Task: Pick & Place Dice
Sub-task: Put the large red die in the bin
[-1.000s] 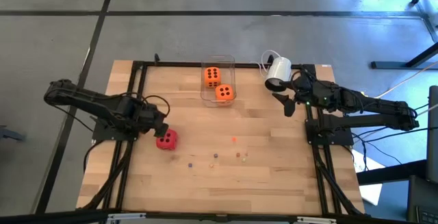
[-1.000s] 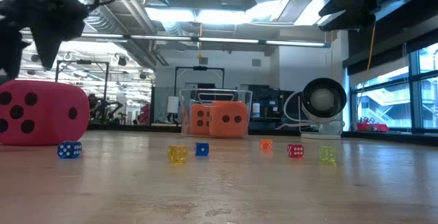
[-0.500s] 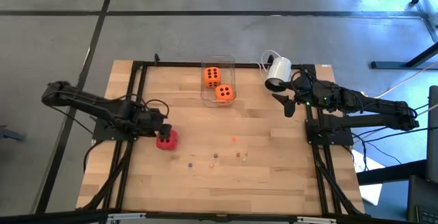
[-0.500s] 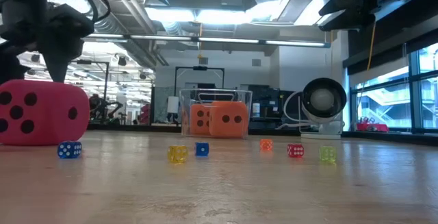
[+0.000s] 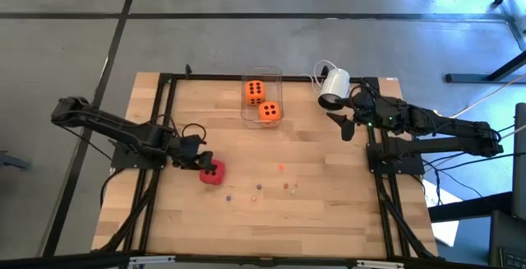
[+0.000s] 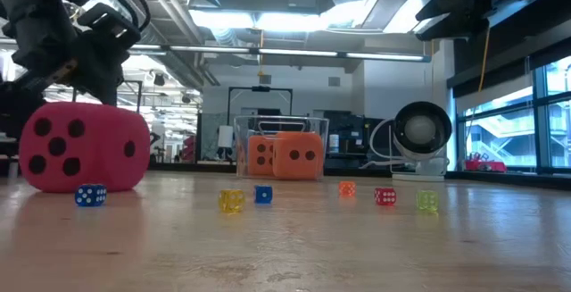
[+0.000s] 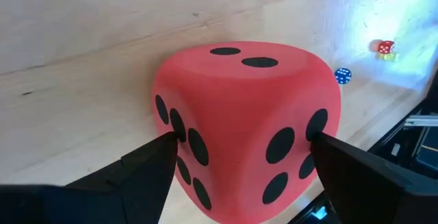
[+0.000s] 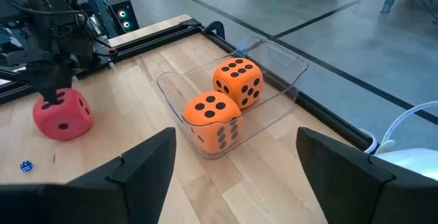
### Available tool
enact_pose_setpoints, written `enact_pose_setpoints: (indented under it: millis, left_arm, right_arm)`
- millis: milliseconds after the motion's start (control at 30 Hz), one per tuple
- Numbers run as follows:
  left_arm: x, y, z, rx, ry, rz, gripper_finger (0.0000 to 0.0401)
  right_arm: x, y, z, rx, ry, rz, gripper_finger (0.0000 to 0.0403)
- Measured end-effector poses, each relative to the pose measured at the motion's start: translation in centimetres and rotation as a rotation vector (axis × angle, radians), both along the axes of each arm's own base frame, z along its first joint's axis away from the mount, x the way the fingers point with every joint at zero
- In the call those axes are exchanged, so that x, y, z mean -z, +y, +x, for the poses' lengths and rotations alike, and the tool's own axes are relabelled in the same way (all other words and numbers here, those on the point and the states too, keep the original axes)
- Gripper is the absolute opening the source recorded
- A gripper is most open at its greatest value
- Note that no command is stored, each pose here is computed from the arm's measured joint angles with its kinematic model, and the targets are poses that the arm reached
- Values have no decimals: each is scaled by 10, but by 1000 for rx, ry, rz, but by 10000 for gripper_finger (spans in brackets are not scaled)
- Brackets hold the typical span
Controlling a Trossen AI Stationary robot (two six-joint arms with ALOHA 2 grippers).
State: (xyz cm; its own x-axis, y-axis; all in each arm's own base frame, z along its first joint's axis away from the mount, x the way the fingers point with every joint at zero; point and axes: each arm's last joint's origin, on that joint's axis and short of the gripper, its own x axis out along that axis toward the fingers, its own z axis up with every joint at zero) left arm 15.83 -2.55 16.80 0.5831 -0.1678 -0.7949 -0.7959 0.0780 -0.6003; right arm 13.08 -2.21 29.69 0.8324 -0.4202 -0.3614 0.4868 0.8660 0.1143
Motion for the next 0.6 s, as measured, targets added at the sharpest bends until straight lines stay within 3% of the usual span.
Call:
enact_pose_setpoints:
  millis: [200,600]
  left_arm:
    - [7,-1,4,35,42,33,317]
    - [9,1,4,35,52,77,249]
  right_arm:
    - [0,0,0,2,0,-3,302]
    - [0,0,0,2,-1,-1,302]
